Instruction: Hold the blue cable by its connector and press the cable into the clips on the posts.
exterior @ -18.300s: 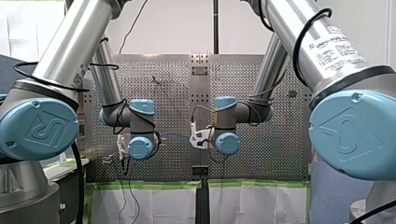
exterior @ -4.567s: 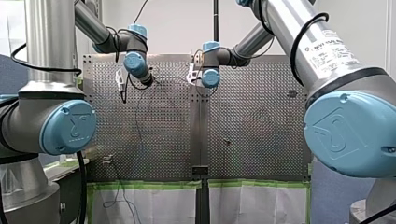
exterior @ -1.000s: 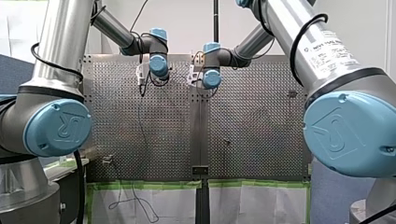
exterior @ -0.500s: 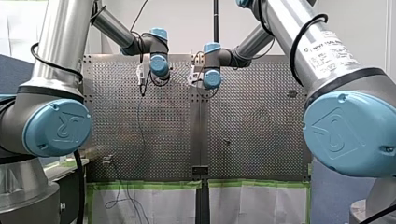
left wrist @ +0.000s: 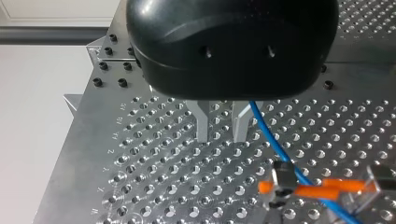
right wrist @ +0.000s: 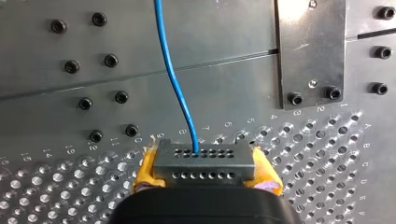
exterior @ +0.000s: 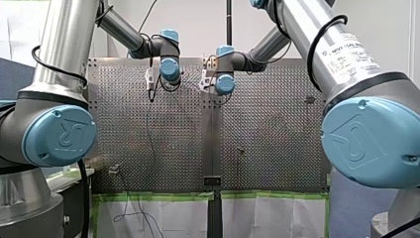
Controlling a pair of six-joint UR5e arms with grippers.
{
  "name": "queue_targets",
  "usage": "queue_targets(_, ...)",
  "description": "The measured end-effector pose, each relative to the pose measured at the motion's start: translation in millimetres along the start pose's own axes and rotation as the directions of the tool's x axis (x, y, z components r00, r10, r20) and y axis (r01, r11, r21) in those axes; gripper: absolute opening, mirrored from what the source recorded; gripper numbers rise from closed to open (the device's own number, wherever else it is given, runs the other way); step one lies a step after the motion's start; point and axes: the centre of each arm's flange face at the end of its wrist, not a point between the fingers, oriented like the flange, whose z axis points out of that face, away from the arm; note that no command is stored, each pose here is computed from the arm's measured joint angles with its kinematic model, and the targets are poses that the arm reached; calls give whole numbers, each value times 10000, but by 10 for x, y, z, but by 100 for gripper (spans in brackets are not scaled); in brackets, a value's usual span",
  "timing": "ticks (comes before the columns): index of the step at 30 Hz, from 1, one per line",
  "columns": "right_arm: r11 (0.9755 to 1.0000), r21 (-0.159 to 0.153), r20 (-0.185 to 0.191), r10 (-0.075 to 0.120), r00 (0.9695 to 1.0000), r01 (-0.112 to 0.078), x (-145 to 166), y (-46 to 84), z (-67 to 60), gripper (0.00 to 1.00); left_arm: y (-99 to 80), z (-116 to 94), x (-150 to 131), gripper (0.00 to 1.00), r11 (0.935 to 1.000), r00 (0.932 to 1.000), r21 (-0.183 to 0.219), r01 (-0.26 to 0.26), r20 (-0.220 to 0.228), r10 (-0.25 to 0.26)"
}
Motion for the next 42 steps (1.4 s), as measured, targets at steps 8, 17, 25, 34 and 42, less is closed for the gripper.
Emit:
queue_targets(8,10000,1,7,-2,10000,2,-6,-1,1,0,-31,-23,1,0,10000,10000,60,-20,-12,20)
queue_targets(17,10000,-58,36,6,10000,-6,-7,19,3,0,-71,-62,1,0,10000,10000,29,-6,-26,6)
queue_targets(25,9996,-243,402,151,9991,-141,-78,120,-18,0,-193,-143,42,0,9995,9996,134,281,-95,-280)
queue_targets(34,9981,-618,1000,148,9949,-86,-347,375,-104,0,-422,-195,388,0,9985,9972,495,227,-720,-191)
queue_targets(42,9952,-941,1554,-131,9878,280,-634,609,-229,0,-536,-296,671,0,9971,9935,713,267,-1122,-186)
